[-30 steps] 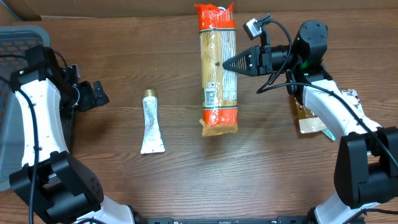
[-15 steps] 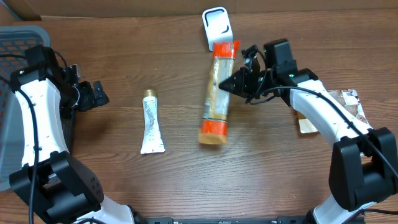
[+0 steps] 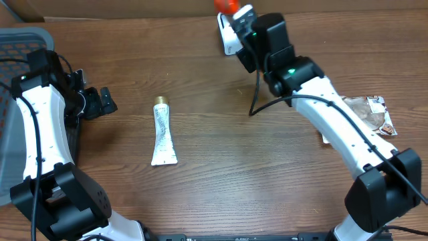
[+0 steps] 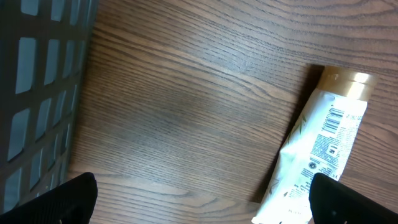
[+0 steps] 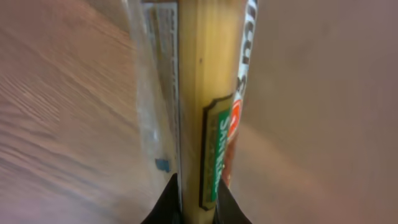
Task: Scan the item barcode
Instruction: 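Hold the pasta pack horizontally above the scanner for scanning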
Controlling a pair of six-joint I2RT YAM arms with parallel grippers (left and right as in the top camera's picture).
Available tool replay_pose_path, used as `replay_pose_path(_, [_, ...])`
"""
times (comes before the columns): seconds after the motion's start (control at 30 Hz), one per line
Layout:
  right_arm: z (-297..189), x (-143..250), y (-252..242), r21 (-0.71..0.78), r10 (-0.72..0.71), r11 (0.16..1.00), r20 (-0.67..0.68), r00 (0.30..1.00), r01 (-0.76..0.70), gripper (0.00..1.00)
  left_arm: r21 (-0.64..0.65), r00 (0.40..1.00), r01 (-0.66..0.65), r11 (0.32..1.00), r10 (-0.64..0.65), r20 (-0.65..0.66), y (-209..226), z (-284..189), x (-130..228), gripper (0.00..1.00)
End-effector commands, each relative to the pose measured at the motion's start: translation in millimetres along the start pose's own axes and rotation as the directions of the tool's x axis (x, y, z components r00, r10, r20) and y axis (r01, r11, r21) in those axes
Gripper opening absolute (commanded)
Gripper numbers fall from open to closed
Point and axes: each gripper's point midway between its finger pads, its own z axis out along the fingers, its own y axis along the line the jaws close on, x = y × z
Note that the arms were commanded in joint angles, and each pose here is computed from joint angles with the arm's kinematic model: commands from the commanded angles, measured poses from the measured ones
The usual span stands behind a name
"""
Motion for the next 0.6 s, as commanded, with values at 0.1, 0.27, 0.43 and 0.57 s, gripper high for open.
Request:
replay_pose_path(0.1, [8,-50,-36,0.236,-0.333,0.924,0.114,0.936,0.3,0.04,0.002,1.0,0.022,1.0,-0.022,0.006,2,-1,-3,1.0])
replay_pose_path(0.27, [36,-58,-40,0.358,-0.468,0.843,0.12,0.875,0.402,0.04,0.002,1.0,0.022,1.0,-0.022,0.006,2,-1,-3,1.0])
replay_pose_path(0.43, [67,-55,-38,0.462,-0.586,0.741,0.09,0.806,0.487,0.04,0.002,1.0,0.022,1.0,-0.022,0.006,2,-1,-3,1.0])
replay_pose_path(0.57, [78,-59,-34,0.522,-0.618,0.703,0.113,0.778,0.483,0.04,0.002,1.0,0.022,1.0,-0.022,0.006,2,-1,-3,0.99])
